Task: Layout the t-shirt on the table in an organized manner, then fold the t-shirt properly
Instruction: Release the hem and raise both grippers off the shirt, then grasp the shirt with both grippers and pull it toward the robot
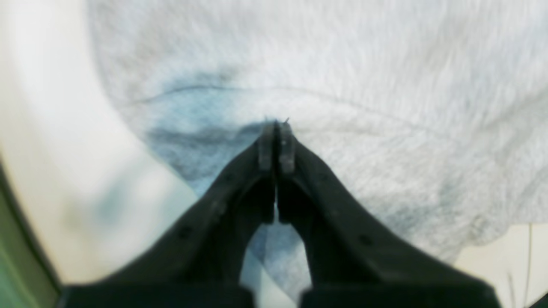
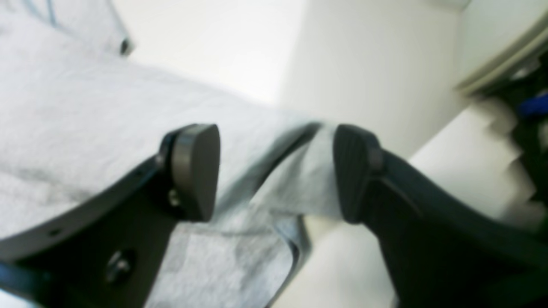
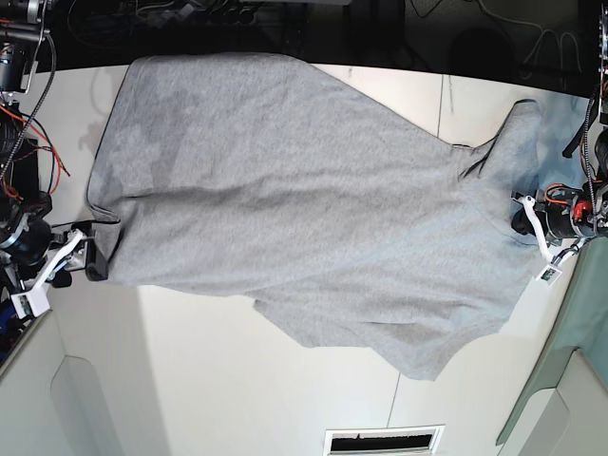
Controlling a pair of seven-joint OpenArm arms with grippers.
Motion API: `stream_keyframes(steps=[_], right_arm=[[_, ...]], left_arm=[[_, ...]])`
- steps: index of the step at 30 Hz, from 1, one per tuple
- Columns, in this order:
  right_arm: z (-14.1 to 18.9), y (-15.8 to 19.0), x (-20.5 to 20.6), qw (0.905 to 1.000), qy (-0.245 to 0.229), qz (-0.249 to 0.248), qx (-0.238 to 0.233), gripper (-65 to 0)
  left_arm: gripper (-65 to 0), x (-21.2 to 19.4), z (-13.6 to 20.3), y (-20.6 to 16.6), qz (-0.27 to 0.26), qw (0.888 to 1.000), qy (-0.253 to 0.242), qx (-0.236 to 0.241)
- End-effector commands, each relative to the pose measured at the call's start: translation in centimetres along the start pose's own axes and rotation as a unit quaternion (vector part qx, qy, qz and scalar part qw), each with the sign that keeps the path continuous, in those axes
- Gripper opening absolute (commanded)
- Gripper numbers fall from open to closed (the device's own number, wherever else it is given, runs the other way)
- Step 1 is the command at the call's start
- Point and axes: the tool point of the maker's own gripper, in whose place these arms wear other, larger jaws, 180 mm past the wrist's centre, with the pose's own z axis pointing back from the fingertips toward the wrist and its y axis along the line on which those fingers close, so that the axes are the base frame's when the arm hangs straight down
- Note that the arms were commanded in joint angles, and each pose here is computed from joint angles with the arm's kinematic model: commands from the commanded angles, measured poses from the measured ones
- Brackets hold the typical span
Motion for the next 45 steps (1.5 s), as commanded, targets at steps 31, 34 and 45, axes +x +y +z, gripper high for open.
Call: stream_keyframes(steps=[31, 34, 45], right_arm=[[-3.7, 5.3, -12.5, 0.9907, 0.091, -0.076, 0.067, -65.0], [-2.2, 8.2, -13.4, 0.9844, 0.084, -0.107, 0.111, -65.0], [-0.5, 13.1, -5.6, 0.9832, -0.033, -0.085, 0.158, -65.0]], left_arm=[[-65.0, 1.2, -1.9, 1.7, 0.025, 0.993, 0.002, 0.114], [-65.0, 3.6, -2.9, 1.3, 0.047, 0.993, -0.012, 0.103], [-65.0, 15.1, -3.7, -3.5, 0.067, 0.993, -0.094, 0.004]])
